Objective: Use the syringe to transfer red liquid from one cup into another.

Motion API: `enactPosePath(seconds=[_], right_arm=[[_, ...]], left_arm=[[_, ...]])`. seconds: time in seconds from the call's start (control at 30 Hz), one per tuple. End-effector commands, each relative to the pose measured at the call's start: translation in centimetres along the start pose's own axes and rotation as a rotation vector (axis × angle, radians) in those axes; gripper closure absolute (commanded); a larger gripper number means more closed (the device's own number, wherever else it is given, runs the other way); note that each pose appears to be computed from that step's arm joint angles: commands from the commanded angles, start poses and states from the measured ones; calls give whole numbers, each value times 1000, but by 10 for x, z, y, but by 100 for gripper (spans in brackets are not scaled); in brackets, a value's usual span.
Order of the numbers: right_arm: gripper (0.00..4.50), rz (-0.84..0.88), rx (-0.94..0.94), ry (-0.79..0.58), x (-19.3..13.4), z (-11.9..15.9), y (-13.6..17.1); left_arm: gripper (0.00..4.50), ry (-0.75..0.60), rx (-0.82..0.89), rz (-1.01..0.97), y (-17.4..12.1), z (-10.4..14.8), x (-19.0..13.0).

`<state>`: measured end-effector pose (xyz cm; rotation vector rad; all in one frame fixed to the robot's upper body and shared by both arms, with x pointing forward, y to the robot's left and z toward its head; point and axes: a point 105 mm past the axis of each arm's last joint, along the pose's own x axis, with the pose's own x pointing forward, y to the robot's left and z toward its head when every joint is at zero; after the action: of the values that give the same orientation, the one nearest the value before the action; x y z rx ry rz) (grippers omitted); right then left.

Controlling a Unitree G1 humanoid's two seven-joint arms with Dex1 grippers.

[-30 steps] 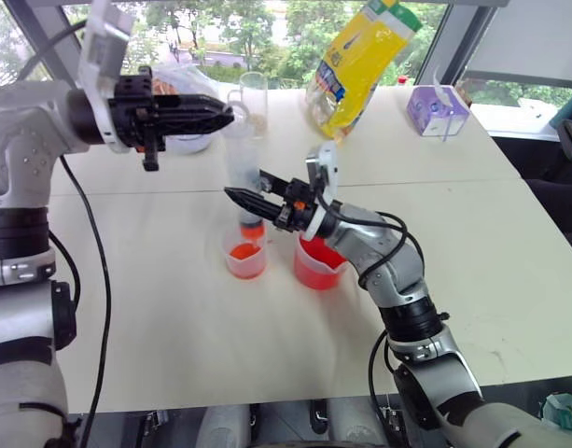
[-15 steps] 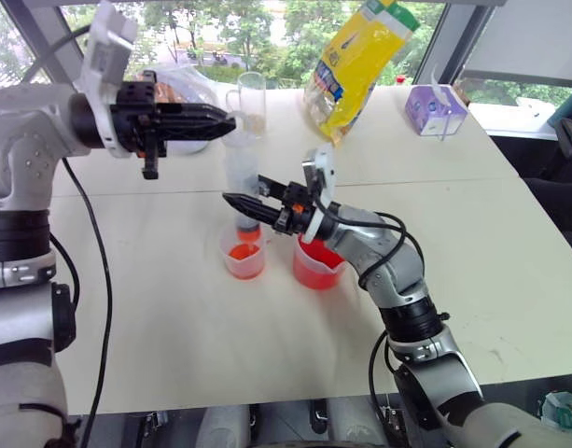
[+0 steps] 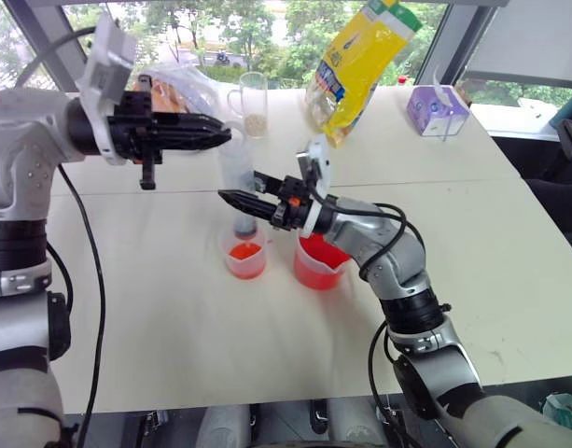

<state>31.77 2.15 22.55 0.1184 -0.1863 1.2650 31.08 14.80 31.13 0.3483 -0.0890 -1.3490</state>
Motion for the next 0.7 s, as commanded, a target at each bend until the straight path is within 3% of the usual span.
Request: enactPosePath(seconds=[0.03,0.37,0.47,0.67,0.7], right_arm=[[293,19,-141,-237,-6,76,10],[293,47,-100,-225,-6,79,17],[293,63,-78,-207,-4,73,21],[293,100,-24,-167,-3,60,26],[293,101,-14,-163,-3,58,26]], left_arm=[[446,101,-34,-87,-14,-24,11],[446,95,-43,-86,-15,-24,12],[333,61,-57,-73,-10,-16,12],[27,-38,-81,-43,-4,-1,14],[2,-55,-92,-41,-4,2,13]])
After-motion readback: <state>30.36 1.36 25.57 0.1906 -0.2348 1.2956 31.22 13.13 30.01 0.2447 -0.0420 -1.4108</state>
